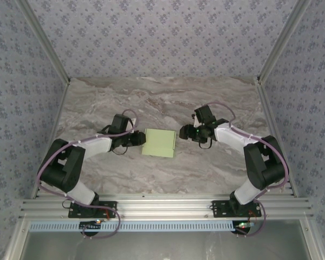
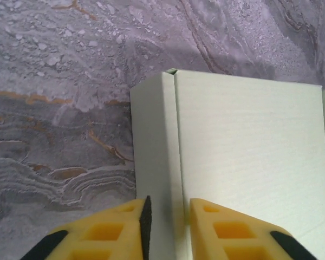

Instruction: Fold the paper box

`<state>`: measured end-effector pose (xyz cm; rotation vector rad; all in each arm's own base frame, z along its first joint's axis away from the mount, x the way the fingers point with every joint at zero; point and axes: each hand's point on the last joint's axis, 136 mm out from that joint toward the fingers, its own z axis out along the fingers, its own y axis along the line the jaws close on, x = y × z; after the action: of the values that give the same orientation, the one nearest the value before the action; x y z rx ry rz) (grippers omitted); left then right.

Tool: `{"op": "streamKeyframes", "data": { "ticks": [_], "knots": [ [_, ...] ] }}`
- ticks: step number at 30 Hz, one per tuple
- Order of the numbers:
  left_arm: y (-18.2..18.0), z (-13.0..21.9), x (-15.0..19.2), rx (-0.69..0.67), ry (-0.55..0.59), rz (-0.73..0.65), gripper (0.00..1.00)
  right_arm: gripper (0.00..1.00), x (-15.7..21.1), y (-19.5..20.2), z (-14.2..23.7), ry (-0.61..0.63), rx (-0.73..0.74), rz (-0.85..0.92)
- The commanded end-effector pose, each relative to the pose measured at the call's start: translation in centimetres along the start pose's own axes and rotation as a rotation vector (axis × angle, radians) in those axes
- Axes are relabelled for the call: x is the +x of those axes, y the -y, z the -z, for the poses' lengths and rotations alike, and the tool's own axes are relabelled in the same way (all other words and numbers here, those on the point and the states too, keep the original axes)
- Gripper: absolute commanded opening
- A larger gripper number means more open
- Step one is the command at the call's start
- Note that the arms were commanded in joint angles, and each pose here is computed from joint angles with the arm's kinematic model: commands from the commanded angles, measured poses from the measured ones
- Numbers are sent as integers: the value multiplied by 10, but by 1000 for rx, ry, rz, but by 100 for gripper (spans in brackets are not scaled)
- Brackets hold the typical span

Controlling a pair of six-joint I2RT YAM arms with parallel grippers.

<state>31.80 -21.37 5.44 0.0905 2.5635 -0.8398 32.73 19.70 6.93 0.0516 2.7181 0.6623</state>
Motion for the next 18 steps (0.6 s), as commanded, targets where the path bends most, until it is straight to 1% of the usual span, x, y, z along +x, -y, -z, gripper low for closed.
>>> {"op": "streamKeyframes", "data": {
  "ticks": [1,4,6,7,10,12,14,15,18],
  "knots": [
    [-10,-5,8,-26,-23,15,22,67,-1,-5,5,6,-33,-1],
    [-14,-4,9,-32,-18,38,19,67,-1,-7,7,16,-50,19],
    [-19,-3,11,-31,-18,71,17,67,0,-12,7,21,-95,5],
    [-20,-1,11,-25,-10,85,17,68,1,-15,5,16,-128,-10],
    [-23,1,10,3,18,119,16,72,4,-30,-1,-14,-299,-100],
    [-27,2,10,3,18,135,16,77,7,-35,-8,-45,-389,-179],
    [-26,2,12,9,15,135,16,91,6,-44,-16,-70,-471,-222],
    [-26,2,12,16,17,134,16,96,8,-49,-20,-96,-502,-236],
    [-23,2,11,26,12,129,16,96,8,-58,-26,-109,-545,-249]
  ]
}}
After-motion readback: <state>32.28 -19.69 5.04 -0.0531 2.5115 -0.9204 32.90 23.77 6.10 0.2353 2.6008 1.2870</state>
